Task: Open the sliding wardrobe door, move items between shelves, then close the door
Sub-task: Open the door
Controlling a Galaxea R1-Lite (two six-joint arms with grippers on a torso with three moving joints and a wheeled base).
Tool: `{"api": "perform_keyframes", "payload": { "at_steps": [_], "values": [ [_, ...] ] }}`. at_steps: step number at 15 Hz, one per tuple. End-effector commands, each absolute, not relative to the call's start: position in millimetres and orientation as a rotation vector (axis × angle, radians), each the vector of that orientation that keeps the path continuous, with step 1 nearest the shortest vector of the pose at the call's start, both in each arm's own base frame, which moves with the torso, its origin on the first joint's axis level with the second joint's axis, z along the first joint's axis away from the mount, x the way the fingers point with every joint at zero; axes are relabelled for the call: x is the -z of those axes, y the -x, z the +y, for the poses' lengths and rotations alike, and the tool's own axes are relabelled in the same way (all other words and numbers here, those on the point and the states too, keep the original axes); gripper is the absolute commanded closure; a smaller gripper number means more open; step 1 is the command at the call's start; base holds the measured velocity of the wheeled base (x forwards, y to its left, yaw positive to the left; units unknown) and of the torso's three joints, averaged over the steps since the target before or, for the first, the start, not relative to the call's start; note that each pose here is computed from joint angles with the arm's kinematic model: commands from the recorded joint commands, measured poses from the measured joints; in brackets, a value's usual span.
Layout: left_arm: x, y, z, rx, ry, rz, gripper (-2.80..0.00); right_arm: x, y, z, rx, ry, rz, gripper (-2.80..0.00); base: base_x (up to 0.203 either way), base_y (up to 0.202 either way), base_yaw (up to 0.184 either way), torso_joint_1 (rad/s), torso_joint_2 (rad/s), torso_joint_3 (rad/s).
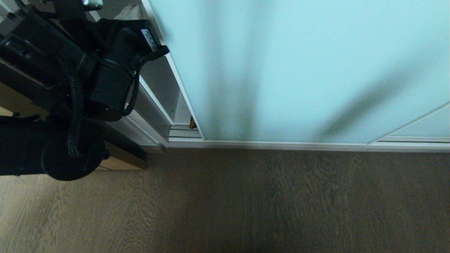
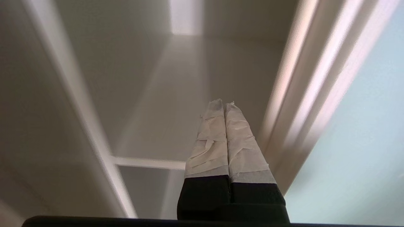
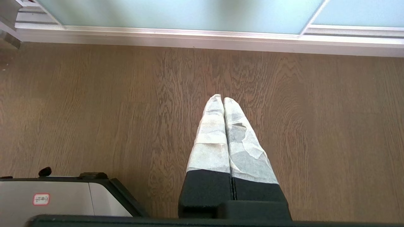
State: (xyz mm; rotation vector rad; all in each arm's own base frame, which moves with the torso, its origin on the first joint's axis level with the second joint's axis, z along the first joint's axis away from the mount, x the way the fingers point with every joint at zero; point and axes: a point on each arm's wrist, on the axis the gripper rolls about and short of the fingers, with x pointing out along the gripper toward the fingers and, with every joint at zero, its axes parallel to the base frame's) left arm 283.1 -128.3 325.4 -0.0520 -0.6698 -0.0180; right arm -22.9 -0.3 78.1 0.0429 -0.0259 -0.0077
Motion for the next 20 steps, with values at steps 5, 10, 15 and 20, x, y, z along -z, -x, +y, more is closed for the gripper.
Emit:
{"api": "perform_keyframes", "payload": {
  "at_steps": [5, 10, 15, 20],
  "values": [
    [-303, -306, -189, 0.122, 0.088, -0.650, 0.00, -78, 23, 0, 0.007, -0.043, -0.026, 0.00, 0.000, 0.000, 0.000, 0.000, 0.00, 0.000],
    [-300, -312, -225, 0.164, 0.099, -0.668, 0.00, -78, 23, 0, 0.007, -0.043, -0.026, 0.00, 0.000, 0.000, 0.000, 0.000, 0.00, 0.000],
    [-291, -317, -268, 0.214, 0.105, -0.691, 0.00, -78, 23, 0, 0.007, -0.043, -0.026, 0.00, 0.000, 0.000, 0.000, 0.000, 0.00, 0.000],
    [-295, -314, -267, 0.209, 0.117, -0.703, 0.00, -78, 23, 0, 0.007, -0.043, -0.026, 0.00, 0.000, 0.000, 0.000, 0.000, 0.00, 0.000]
  ]
}}
